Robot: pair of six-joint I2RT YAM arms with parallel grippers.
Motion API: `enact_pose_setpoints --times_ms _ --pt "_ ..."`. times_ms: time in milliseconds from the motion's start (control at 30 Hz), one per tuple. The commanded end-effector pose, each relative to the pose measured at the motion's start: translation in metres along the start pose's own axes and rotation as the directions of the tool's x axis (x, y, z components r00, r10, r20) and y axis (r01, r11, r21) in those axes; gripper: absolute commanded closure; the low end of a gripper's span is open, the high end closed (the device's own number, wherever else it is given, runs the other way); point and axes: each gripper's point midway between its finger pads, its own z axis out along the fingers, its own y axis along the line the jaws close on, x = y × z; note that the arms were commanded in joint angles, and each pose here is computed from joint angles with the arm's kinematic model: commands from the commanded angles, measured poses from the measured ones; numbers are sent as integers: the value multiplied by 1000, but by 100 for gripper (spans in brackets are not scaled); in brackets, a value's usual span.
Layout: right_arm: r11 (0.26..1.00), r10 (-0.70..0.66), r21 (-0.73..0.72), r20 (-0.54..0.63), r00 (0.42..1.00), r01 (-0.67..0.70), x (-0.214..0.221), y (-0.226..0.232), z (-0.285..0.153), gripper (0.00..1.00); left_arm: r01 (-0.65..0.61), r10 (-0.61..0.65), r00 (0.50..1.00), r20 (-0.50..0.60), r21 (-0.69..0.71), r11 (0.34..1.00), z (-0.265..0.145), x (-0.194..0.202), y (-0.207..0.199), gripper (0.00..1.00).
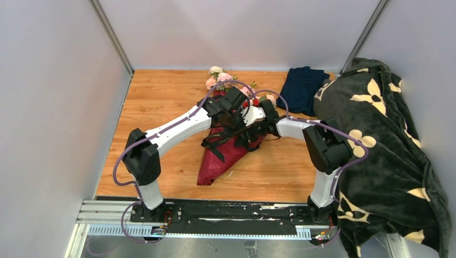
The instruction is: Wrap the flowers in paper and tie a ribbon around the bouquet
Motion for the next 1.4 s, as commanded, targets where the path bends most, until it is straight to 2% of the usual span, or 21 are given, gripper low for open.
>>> enact_pose_setpoints --times_ms 0,100,233,333,400,433,467,533,600,733,867,1033,1233,1333,1367 --pt "985 139 99 -7 990 -138 19 -24 -29 77 46 -46 998 36 -18 999 2 -2 4 100" --pt "963 126 227 95 987 -145 3 -41 -63 75 76 -74 996 53 -30 997 5 -3 9 100" --pt "904 17 421 144 989 -77 -10 -45 -104 70 94 -92 995 50 -50 994 7 -1 12 100" --pt "898 -124 439 215 969 18 -18 -30 -120 68 122 -120 992 48 -52 991 9 4 14 100" --pt "917 -286 365 318 904 161 -30 -6 -120 67 151 -149 987 53 -42 988 8 6 16 100" --pt "890 -421 356 400 814 285 -43 13 -124 67 169 -166 984 58 -37 985 7 6 17 100" --pt "847 -520 369 434 735 381 -43 27 -119 65 197 -194 979 62 -31 980 7 7 18 100" --pt "763 -645 427 450 617 485 -36 36 -112 63 230 -229 971 72 -10 973 7 6 18 100" --pt "694 -720 439 418 554 571 -30 43 -101 64 258 -258 963 74 13 966 8 7 15 100" --pt "577 -816 449 341 466 682 -23 48 -71 64 295 -297 952 76 40 955 9 7 10 100" --pt "546 -838 506 305 453 668 -28 32 -58 62 328 -332 939 87 53 943 6 7 9 100" --pt "544 -838 481 283 466 687 -29 24 -43 64 339 -343 935 93 60 939 5 9 6 100" --pt "559 -826 484 253 504 673 -26 12 -38 82 368 -376 923 82 90 925 10 14 6 100" --pt "570 -819 464 257 512 678 -23 14 -36 98 373 -379 922 78 84 924 12 17 10 100" --pt "575 -815 457 257 519 678 -22 16 -37 100 365 -370 926 79 75 928 12 18 13 97"
